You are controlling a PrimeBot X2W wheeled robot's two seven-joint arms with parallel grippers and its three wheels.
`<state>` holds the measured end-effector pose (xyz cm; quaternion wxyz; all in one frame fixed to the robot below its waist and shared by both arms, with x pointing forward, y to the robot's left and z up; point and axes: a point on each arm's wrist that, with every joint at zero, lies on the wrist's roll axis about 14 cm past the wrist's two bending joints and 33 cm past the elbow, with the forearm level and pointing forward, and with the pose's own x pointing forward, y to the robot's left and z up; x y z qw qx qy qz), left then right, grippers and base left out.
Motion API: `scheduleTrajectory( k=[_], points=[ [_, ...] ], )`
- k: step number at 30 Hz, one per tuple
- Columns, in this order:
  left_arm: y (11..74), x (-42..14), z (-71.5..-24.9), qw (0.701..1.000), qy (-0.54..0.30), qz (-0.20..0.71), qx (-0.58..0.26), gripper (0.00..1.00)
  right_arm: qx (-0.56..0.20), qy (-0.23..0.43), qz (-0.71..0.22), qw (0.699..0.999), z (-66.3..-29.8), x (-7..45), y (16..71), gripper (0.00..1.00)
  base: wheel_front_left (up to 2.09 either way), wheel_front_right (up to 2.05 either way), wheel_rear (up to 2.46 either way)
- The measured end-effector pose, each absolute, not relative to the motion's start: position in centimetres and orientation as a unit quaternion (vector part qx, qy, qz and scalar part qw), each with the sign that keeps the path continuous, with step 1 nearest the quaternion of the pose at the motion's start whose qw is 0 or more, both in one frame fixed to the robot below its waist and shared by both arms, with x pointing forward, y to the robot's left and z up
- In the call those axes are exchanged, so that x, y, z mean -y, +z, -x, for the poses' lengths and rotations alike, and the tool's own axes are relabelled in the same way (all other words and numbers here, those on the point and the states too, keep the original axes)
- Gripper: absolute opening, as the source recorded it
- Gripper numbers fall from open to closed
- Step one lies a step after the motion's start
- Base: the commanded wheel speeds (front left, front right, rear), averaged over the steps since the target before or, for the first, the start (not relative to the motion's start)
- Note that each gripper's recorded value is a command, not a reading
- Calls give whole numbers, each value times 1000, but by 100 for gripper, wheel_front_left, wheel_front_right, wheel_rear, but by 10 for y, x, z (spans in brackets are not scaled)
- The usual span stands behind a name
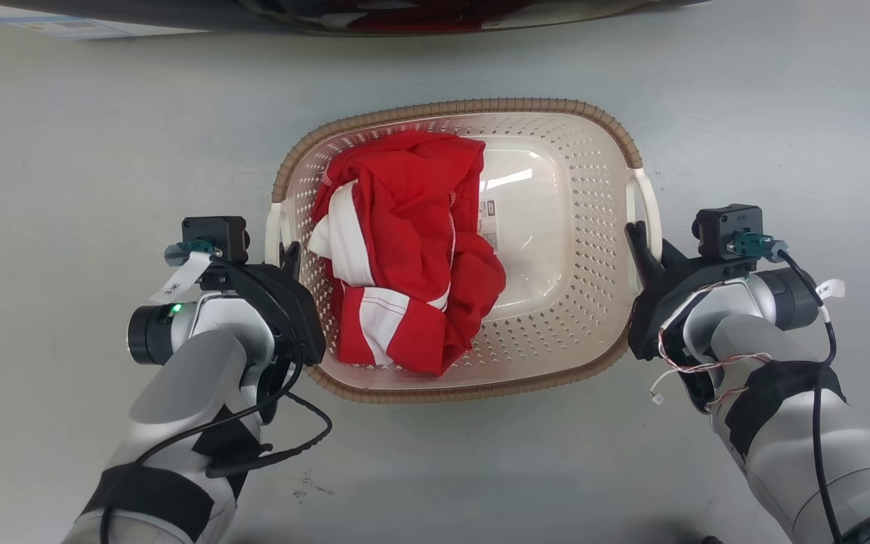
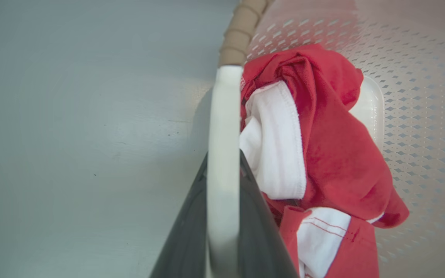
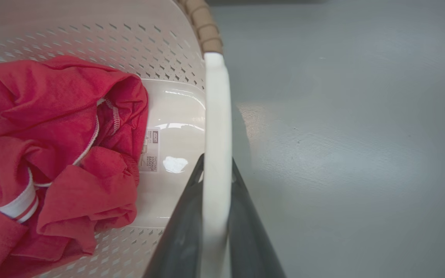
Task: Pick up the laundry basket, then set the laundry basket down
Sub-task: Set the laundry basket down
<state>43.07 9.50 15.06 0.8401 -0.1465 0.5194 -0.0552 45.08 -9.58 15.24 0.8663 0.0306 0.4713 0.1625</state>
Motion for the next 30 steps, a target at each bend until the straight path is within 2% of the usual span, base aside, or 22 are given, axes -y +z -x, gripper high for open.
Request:
scheduleTrajectory(
  k=[7, 8, 9, 10, 11, 12, 13, 14, 15, 16, 30],
  points=[
    [151, -93, -429, 838, -64, 144, -522, 0, -473, 164, -31, 865, -450, 96, 152, 0, 0, 0, 0],
    [151, -93, -429, 839, -64, 144, -522, 0, -473, 164, -30, 865, -450, 96, 152, 6, 0, 0, 0],
    [151, -93, -429, 839, -65, 143, -521, 0, -473, 165, -30, 865, -450, 96, 153, 6, 0, 0, 0],
    [152, -93, -429, 839, -66, 143, -521, 7, -473, 165, -29, 865, -450, 96, 153, 75, 0, 0, 0],
    [152, -93, -430, 839, -65, 144, -520, 35, -473, 167, -27, 865, -449, 96, 153, 100, 0, 0, 0],
    [153, -92, -430, 839, -67, 144, -520, 55, -473, 169, -25, 865, -449, 95, 154, 100, 0, 0, 0],
    [154, -91, -429, 839, -70, 146, -519, 58, -473, 170, -25, 864, -449, 95, 154, 100, 0, 0, 0],
    [155, -92, -430, 840, -69, 147, -518, 71, -473, 170, -23, 864, -448, 96, 155, 100, 0, 0, 0],
    [156, -91, -430, 840, -69, 146, -517, 95, -471, 170, -22, 865, -449, 96, 156, 100, 0, 0, 0],
    [158, -91, -431, 841, -69, 148, -516, 100, -469, 172, -22, 866, -450, 95, 158, 100, 0, 0, 0],
    [184, -100, -436, 862, -51, 157, -479, 100, -420, 182, -22, 889, -470, 89, 194, 100, 0, 0, 0]
  ],
)
